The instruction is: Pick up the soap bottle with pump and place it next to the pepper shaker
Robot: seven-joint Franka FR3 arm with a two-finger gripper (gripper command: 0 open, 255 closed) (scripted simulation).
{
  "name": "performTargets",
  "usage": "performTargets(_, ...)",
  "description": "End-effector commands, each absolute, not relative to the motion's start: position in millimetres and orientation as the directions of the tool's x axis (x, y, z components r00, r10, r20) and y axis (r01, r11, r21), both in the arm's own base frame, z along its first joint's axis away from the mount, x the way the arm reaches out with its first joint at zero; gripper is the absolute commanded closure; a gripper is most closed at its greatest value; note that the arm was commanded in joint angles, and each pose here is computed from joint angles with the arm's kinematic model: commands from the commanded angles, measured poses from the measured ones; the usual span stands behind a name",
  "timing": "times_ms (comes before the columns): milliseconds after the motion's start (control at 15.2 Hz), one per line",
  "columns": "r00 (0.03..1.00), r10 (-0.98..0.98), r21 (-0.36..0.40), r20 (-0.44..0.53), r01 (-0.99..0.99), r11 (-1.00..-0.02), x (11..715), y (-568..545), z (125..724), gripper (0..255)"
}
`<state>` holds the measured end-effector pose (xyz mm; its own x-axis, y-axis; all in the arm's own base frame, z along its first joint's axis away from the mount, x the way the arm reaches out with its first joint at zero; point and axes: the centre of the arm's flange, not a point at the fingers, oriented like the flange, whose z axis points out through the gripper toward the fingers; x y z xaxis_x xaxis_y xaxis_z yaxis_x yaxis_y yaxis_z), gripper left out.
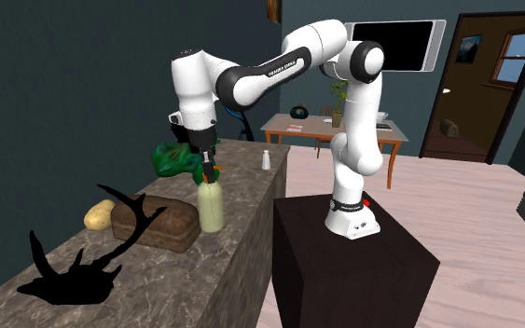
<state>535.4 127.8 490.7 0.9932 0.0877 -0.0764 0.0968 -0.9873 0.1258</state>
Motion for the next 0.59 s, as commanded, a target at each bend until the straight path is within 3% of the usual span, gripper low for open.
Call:
performTargets(0, 0.993, 0.088, 0.126, -0.076, 0.097, -0.987, 533.9, 127.8, 500.8, 255)
performTargets(528, 0.993, 0.088, 0.126, -0.076, 0.097, -0.987, 533.9, 127.8, 543.1, 255)
